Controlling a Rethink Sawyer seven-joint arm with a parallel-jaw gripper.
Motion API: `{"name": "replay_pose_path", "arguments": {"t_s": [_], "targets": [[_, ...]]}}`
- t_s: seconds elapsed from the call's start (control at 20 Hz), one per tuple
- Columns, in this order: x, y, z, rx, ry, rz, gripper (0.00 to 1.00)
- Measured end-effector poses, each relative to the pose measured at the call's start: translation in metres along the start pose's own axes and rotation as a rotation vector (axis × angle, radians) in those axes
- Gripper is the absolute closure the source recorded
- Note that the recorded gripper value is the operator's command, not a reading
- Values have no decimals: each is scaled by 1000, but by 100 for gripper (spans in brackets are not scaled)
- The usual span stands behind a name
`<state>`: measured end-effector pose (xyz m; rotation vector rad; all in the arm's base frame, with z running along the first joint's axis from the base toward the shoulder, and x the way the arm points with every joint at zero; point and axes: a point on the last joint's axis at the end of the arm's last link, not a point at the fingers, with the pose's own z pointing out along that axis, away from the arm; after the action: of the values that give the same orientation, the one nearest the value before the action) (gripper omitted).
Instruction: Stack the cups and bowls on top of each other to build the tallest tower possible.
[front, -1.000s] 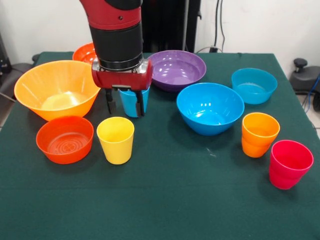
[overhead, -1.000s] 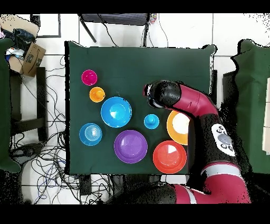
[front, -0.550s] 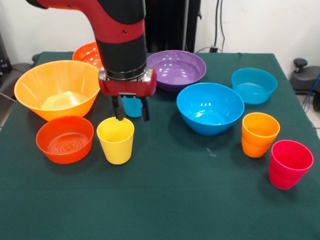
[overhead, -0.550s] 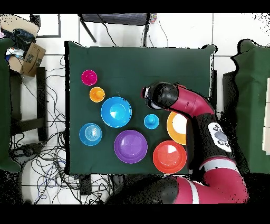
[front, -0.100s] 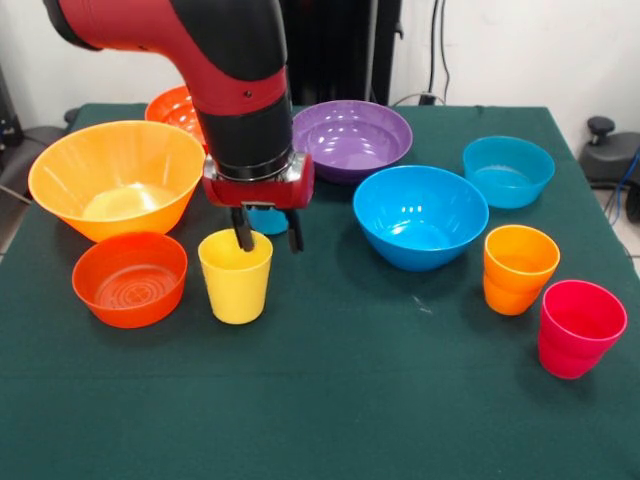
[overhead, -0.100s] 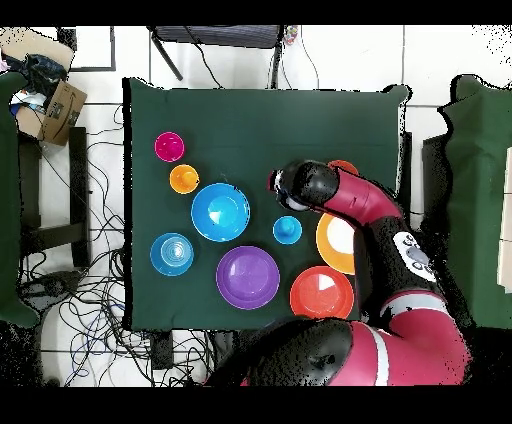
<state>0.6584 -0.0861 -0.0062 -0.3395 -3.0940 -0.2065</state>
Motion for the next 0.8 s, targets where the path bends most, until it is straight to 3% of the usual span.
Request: {"name": "replay_pose_path", "arguments": {"t_s": [0.3,0.8], "targets": [[7,-2,15,11,3,-21,0],[8,-3,17,26,-14,-43,0]]}}
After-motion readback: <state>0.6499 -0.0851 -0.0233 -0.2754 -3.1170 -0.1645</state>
